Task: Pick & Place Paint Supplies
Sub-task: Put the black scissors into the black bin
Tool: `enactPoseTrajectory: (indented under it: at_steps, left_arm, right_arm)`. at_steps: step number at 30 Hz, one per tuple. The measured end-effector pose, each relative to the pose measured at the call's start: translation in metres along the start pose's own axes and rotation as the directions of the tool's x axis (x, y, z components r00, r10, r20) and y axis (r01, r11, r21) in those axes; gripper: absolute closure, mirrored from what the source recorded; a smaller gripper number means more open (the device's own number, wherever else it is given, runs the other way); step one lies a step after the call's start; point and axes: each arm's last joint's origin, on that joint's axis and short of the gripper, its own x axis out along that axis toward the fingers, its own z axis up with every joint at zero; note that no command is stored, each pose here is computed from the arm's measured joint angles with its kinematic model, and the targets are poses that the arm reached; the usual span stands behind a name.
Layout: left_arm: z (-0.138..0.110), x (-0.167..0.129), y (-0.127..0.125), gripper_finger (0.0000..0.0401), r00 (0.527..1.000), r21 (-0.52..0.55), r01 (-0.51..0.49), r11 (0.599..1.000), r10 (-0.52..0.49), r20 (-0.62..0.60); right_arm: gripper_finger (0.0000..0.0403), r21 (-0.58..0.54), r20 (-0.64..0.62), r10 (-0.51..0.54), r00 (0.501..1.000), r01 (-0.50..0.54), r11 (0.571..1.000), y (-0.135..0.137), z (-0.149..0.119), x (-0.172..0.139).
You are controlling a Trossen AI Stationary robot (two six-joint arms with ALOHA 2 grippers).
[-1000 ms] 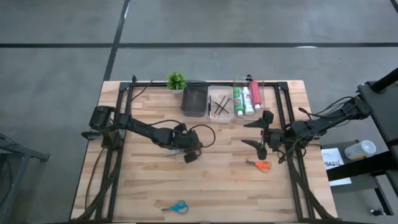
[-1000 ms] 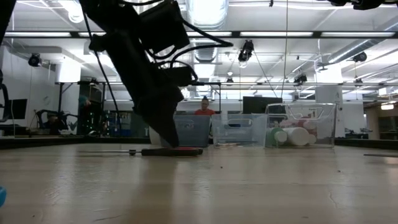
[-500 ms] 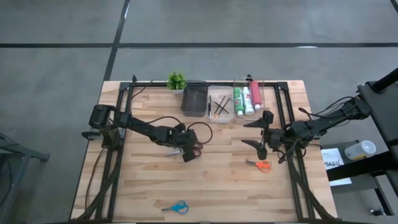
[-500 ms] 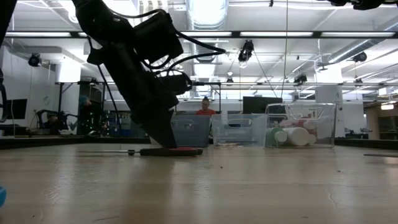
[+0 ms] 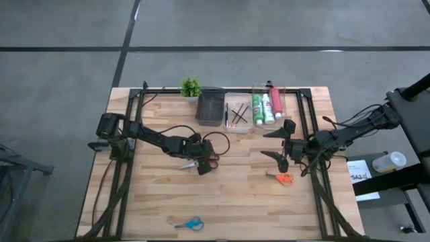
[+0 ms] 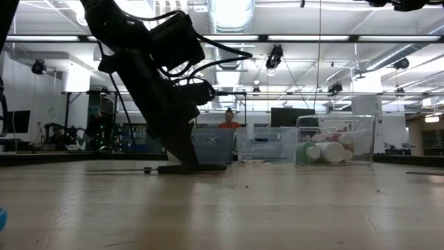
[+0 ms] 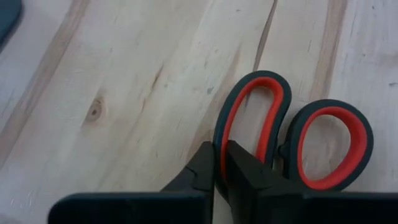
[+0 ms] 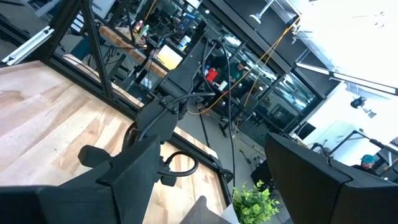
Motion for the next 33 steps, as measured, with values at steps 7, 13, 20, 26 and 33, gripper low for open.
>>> enactPoseTrajectory:
  at_steps: [7,13,20,26,33]
  left_arm:
    - [0.0,0.0,0.0,0.0379,1.0,0.006,0.013,1.0,-0.013,-0.002]
    - [0.008,-0.005,-0.002,0.0378,1.0,0.005,0.027,1.0,-0.027,0.014]
    - [0.028,-0.034,-0.001,0.0378,0.991,-0.024,0.035,0.999,-0.032,0.129]
    - [0.05,-0.071,0.007,0.0378,0.956,-0.237,0.014,0.971,0.057,0.289]
    - [0.064,-0.109,0.029,0.0378,0.862,-0.628,0.045,0.777,0.288,0.418]
  right_arm:
    - [0.0115,0.0,0.0,0.0,1.0,0.0,1.0,0.0,0.0,0.0]
    - [0.0115,0.0,0.0,-0.001,1.0,0.001,1.0,0.0,0.0,0.0]
    - [0.0115,0.0,-0.001,-0.001,1.0,0.001,1.0,0.0,0.0,0.0]
    - [0.0115,0.001,0.0,0.0,1.0,0.0,1.0,0.0,0.0,0.0]
    - [0.0115,0.001,0.0,0.0,1.0,0.0,1.0,0.0,0.0,0.0]
